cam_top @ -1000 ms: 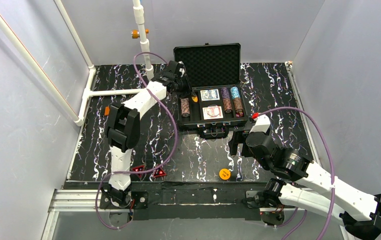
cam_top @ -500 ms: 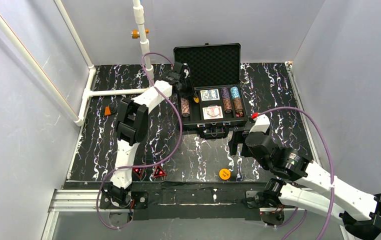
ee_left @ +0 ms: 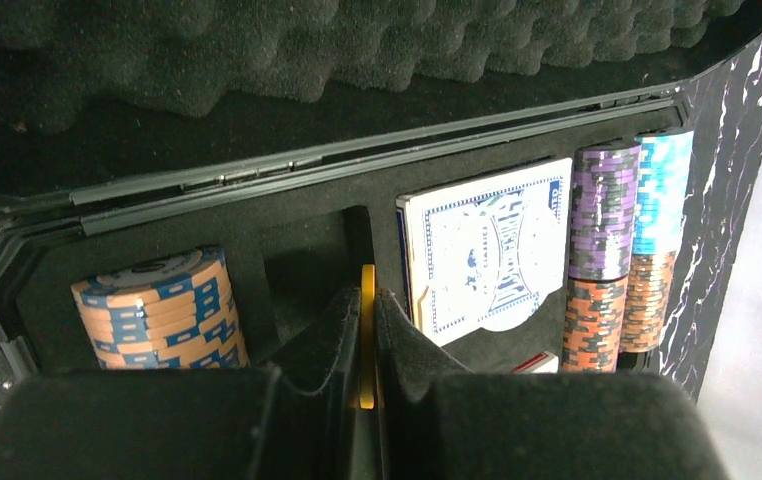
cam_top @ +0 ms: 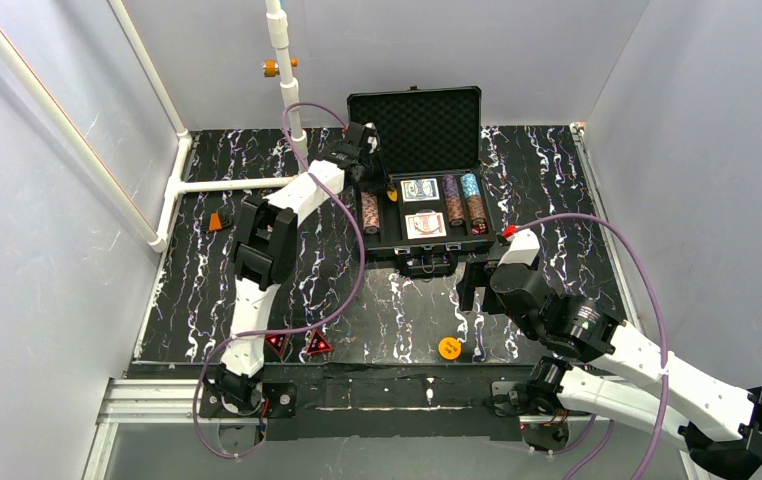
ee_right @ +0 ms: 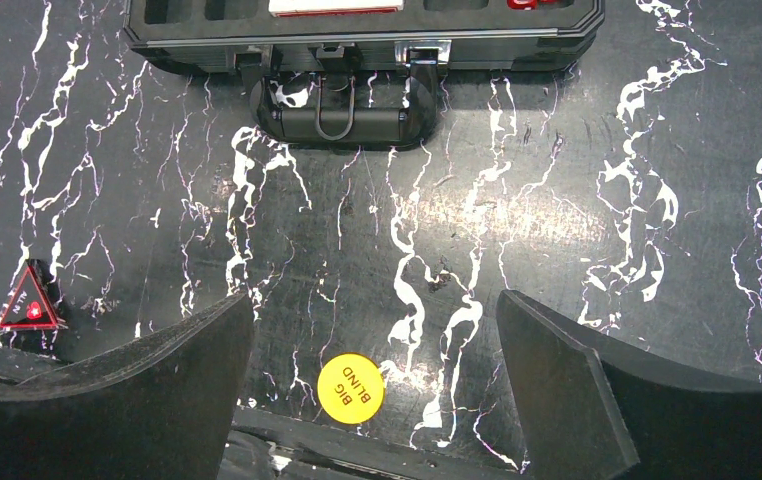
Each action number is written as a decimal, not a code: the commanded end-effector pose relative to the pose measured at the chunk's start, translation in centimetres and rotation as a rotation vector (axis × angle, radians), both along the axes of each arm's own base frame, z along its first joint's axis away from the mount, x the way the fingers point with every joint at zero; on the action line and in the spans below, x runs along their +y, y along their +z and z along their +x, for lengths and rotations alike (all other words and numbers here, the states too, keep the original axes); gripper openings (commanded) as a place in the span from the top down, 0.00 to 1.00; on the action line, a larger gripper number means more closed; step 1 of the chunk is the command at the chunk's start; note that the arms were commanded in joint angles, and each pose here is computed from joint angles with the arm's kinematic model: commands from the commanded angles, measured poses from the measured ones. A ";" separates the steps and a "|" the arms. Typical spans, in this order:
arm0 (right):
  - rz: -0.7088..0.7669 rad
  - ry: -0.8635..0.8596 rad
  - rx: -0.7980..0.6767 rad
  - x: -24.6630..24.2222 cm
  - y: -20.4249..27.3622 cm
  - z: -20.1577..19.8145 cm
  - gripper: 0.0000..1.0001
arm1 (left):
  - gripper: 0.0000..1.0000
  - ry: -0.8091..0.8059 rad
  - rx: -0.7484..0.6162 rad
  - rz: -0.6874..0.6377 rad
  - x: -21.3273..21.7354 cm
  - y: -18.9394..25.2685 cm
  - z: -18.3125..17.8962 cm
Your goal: Pack up texas hold em set
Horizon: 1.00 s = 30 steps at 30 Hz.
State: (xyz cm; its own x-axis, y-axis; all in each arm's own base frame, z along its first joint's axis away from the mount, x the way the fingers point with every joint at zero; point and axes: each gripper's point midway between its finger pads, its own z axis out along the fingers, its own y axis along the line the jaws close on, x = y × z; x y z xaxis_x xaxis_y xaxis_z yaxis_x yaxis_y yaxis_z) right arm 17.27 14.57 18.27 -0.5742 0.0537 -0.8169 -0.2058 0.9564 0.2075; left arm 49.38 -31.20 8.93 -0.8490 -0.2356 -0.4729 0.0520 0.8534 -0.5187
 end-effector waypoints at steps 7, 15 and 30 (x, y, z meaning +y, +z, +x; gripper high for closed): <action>0.003 -0.004 -0.019 0.3 0.1 0.4 0.02 | 0.91 0.005 -0.068 -0.038 -0.4 0.8 1.8; 0.005 -0.003 -0.018 0.3 0.1 0.3 0.02 | 0.78 0.038 -0.142 -0.053 -0.1 1.3 2.7; 0.012 -0.003 -0.010 0.3 0.6 0.2 0.02 | 0.41 0.010 -0.159 0.045 1.9 4.5 1.0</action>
State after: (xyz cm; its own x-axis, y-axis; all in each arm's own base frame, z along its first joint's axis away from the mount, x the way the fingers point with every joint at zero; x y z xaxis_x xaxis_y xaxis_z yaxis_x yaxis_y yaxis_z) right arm 17.29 14.61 18.13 -0.5773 0.0487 -0.8151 -0.2058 0.9573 0.2029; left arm 51.01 -31.51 8.92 -0.7933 -0.2544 -0.5531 0.1006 0.8412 -0.5312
